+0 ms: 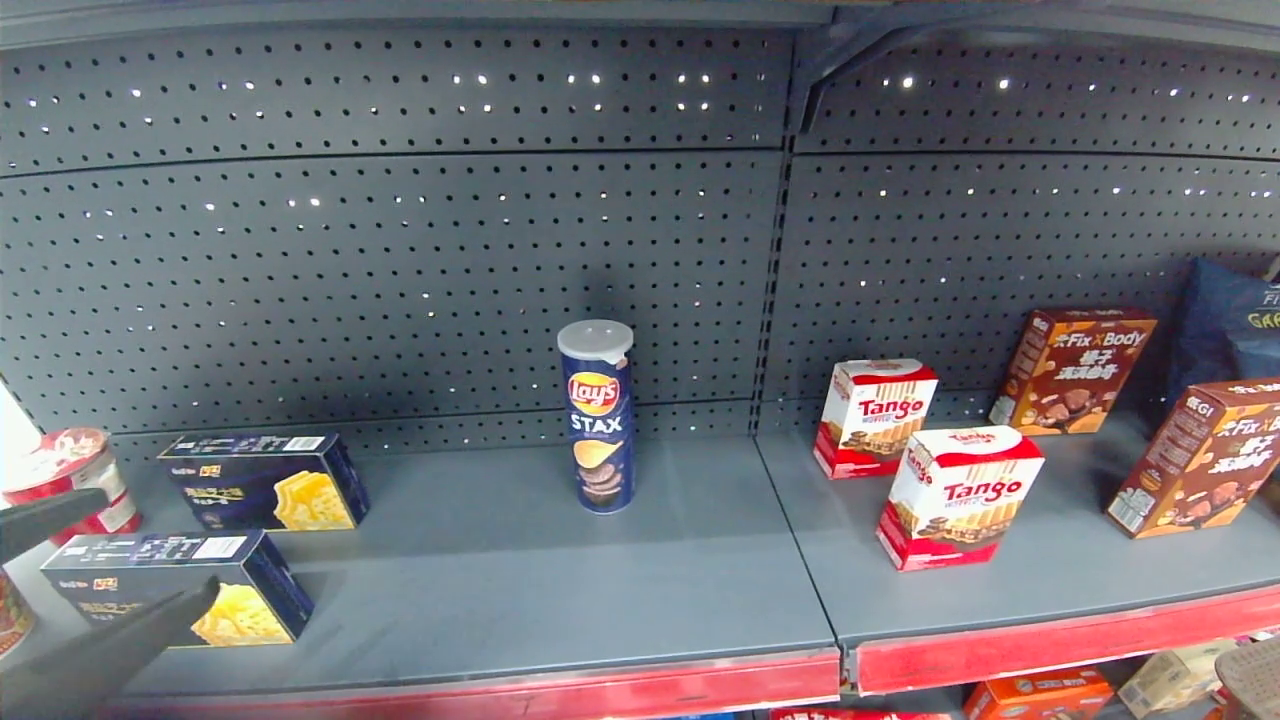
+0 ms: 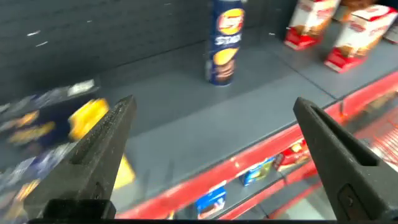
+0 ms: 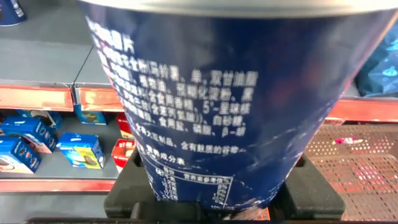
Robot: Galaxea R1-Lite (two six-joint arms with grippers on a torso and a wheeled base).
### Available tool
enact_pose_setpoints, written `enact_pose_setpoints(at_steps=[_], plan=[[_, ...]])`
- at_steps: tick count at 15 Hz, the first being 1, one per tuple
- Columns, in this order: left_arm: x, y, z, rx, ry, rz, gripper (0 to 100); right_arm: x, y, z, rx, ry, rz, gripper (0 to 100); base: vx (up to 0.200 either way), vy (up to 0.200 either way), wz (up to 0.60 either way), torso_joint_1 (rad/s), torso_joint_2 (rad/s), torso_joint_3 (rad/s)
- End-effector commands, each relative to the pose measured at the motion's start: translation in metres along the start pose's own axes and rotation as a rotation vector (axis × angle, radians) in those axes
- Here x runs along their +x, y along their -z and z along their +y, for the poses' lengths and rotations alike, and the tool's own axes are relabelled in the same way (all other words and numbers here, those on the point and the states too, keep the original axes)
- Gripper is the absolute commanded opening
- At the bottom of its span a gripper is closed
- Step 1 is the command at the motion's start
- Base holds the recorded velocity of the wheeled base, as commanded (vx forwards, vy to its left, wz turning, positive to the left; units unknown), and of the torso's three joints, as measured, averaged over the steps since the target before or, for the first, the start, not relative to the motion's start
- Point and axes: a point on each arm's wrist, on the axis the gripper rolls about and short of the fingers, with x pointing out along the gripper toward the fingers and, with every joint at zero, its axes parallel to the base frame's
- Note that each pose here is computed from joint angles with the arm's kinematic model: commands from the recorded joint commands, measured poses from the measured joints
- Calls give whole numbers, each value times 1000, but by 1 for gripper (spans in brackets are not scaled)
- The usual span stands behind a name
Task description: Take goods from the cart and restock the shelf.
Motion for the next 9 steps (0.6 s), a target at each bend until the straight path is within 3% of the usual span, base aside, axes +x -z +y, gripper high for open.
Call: enact_pose_setpoints(at_steps=[1,2,4,7,9], plan=[[48,13,16,-34,157,69,100,9,7,1,-3,-11,18,0,0,0,0,0,0,0],[60,14,20,-34,226,55,100,14,11,2,-2,-8,2,0,0,0,0,0,0,0],[86,18,30,-36,242,76,100,21,15,3,-2,-6,-1,0,0,0,0,0,0,0],[134,27,49,13,251,56,100,27,15,3,8,-12,-19,0,0,0,0,0,0,0],[159,31,58,23,257,40,100,31,18,4,17,-10,-29,0,0,0,0,0,0,0]])
